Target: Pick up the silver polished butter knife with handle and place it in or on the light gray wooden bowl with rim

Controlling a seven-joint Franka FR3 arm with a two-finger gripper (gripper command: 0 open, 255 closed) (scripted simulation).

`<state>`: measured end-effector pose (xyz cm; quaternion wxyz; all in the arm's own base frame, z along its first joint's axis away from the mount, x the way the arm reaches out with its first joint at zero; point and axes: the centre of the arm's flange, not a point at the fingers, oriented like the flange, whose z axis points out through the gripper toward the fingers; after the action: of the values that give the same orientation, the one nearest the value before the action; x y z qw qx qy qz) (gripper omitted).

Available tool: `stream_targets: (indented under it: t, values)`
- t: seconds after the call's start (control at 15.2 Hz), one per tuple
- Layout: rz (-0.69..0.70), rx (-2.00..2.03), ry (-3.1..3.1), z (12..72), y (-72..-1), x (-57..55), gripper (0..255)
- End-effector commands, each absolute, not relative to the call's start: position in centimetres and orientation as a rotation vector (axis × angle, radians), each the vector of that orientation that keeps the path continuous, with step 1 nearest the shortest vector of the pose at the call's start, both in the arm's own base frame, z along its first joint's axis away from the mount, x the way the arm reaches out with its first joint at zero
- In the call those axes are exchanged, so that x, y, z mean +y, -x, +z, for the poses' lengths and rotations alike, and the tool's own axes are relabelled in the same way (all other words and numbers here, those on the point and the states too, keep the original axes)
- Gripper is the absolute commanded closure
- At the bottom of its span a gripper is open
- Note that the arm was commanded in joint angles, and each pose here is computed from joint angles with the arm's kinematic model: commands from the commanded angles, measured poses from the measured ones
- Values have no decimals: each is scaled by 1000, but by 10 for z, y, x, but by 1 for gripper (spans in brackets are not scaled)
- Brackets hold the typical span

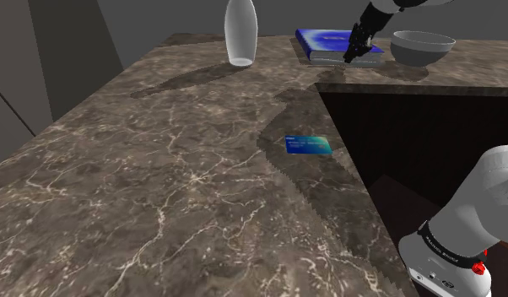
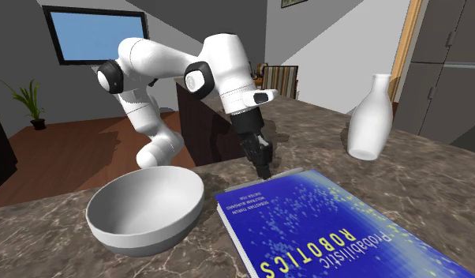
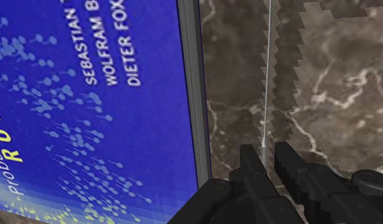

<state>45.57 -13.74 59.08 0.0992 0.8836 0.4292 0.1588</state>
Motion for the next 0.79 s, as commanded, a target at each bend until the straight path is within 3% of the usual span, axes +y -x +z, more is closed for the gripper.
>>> stream_targets:
  t: [0.0, 0.73]
  values:
    - [470, 1269, -2613, 591, -456, -137, 255]
    - [470, 1269, -2613, 617, -456, -137, 255]
